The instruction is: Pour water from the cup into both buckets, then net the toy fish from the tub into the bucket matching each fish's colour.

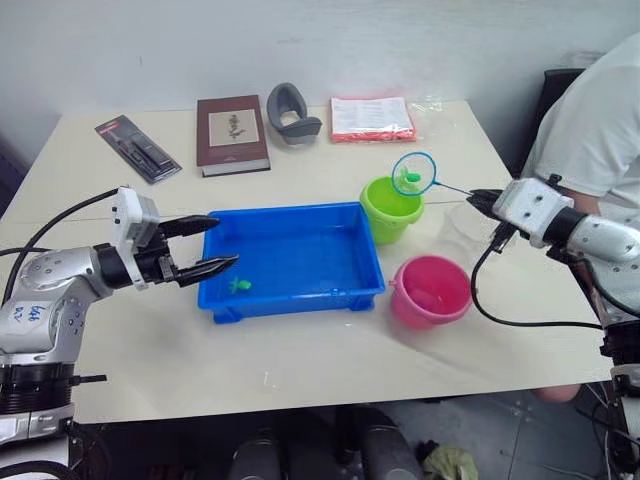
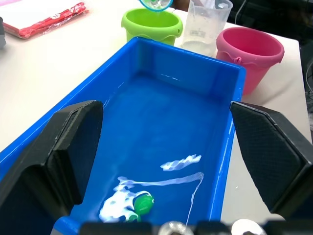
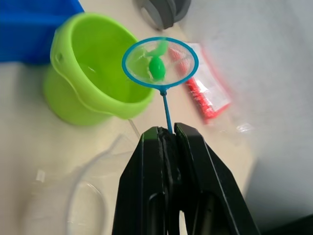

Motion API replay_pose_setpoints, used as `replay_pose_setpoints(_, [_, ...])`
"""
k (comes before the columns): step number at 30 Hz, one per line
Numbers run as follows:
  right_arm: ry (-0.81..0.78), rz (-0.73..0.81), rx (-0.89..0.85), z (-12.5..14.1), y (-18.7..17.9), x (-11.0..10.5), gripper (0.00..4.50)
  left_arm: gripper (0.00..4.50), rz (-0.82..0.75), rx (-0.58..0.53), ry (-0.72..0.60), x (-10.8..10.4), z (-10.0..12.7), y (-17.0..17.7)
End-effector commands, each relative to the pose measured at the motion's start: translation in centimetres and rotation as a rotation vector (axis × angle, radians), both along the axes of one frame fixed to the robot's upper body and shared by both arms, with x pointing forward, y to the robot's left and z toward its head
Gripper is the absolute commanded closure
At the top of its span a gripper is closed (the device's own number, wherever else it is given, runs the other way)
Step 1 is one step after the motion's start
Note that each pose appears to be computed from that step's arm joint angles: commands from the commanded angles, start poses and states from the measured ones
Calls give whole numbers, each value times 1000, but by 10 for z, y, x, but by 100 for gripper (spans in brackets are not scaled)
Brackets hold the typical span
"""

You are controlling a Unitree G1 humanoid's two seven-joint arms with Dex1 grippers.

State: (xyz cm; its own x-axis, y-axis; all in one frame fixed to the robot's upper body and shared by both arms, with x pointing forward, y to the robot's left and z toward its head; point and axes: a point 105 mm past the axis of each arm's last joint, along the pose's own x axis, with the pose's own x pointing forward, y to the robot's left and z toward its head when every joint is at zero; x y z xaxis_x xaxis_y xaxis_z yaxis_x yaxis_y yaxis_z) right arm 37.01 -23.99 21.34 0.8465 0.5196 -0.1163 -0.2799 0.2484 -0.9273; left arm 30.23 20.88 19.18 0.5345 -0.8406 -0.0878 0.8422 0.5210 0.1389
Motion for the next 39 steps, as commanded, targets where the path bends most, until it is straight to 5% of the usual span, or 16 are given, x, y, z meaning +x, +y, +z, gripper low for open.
replay_pose_setpoints(1, [-202, 55, -182, 12, 4, -6, 450, 6, 0, -3, -60, -7, 9, -1])
replay_pose_setpoints(6, [-279, 101, -309, -1, 7, -8, 450, 6, 1, -3, -66, -9, 5, -6])
replay_pose_setpoints(12, [-485, 120, -424, 16, 17, -5, 450, 6, 2, -13, -98, -7, 9, -9])
replay_pose_setpoints(19, [-475, 141, -444, 0, 17, -3, 450, 6, 1, -20, -119, -7, 11, -12])
replay_pose_setpoints(24, [-497, 186, -431, 3, 20, -6, 450, 6, 3, -19, -121, -8, 11, -11])
replay_pose_setpoints(26, [-546, 80, -411, 23, 6, 5, 450, 6, 11, -21, -124, -7, 12, -9])
replay_pose_setpoints(30, [-484, 203, -445, 3, 21, -3, 450, 6, 5, -16, -119, -8, 10, -11])
replay_pose_setpoints(33, [-533, 89, -429, 20, 7, 7, 450, 6, 14, -29, -128, -8, 12, -11])
replay_pose_setpoints(39, [-506, 158, -429, 7, 20, -1, 450, 6, 25, -27, -126, -8, 12, -10])
